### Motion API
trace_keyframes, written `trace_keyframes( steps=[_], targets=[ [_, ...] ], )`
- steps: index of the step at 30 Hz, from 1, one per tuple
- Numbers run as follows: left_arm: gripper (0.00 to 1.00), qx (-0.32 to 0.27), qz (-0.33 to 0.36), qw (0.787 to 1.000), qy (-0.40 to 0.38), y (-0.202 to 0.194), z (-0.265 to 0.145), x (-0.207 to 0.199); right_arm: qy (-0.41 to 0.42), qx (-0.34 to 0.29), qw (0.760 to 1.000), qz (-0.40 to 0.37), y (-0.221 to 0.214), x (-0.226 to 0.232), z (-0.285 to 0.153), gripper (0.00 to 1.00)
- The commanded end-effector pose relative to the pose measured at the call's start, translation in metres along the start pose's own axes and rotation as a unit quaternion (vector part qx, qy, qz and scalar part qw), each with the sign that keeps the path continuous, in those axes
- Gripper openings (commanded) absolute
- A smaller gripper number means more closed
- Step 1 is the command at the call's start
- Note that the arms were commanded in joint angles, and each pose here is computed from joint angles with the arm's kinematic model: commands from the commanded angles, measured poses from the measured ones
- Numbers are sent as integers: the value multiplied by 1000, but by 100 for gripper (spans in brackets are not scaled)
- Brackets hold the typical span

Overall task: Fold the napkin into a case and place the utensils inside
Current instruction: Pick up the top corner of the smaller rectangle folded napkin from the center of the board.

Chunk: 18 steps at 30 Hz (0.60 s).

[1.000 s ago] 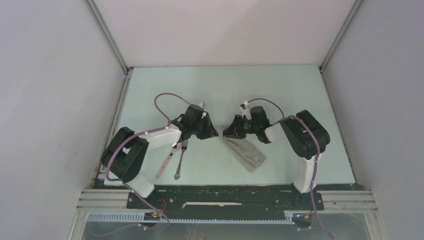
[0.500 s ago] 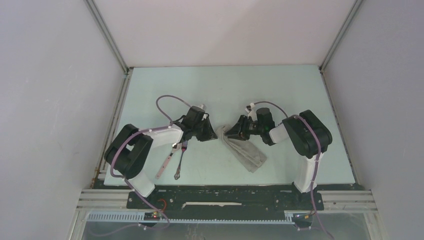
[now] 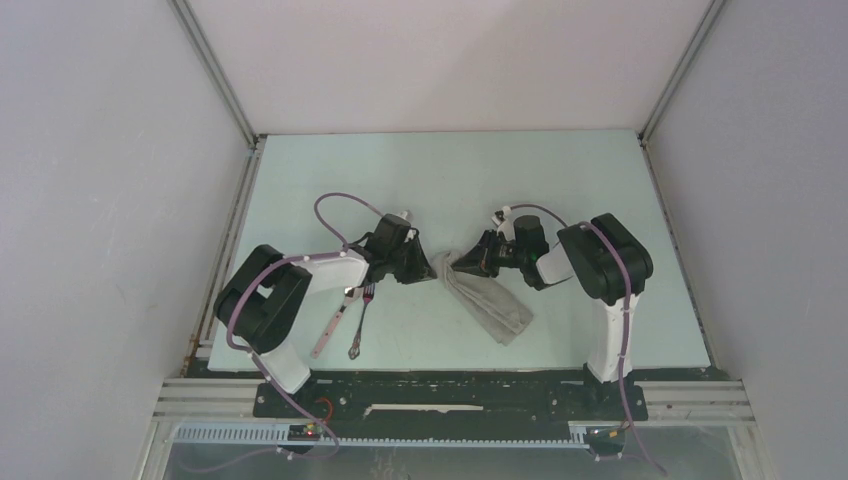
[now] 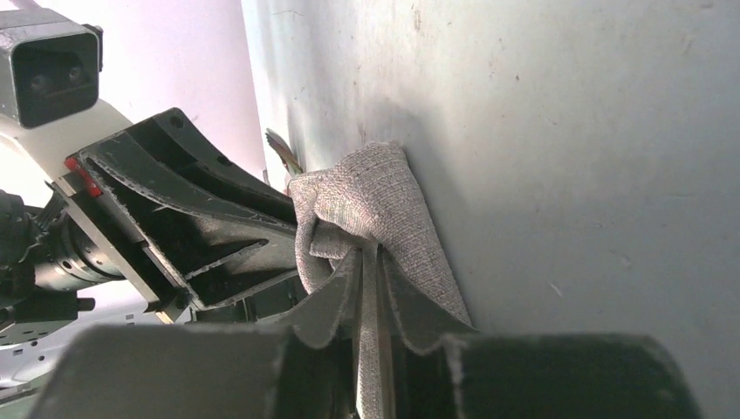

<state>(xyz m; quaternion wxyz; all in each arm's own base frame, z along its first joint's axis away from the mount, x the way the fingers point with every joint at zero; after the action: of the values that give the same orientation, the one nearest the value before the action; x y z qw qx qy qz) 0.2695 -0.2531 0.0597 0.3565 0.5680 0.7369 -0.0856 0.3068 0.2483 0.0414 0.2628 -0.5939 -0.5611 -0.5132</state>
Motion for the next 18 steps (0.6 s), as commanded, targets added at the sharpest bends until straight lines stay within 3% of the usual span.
trace_keyframes(
  steps=[1,7,14,18],
  targets=[
    [22,3,-2,1000,-10,0,5,-2,24,5,1000,-18,2,12,8,15],
    [21,6,-2,1000,-5,2,11,-2,25,6,998,-50,-1,26,9,14],
    [21,2,0,1000,-6,4,11,-4,-4,18,997,-74,-10,31,14,26],
    [20,3,2,1000,-7,4,13,-6,-9,27,997,-71,-14,26,27,21]
  ],
)
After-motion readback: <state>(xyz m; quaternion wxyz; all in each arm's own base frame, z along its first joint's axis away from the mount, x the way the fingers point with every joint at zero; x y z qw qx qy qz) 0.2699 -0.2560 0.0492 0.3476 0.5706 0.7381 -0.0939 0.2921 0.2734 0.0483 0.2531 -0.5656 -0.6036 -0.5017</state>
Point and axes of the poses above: each gripper's point midway between its finger pads, its own z axis out along the fingers, its own x axis along the line the jaws close on, y = z × x, the point moved 4 cm from there along -z, back along the fingers, and after that the axes turned 7 degrees about -z, right-handed, at the moved point
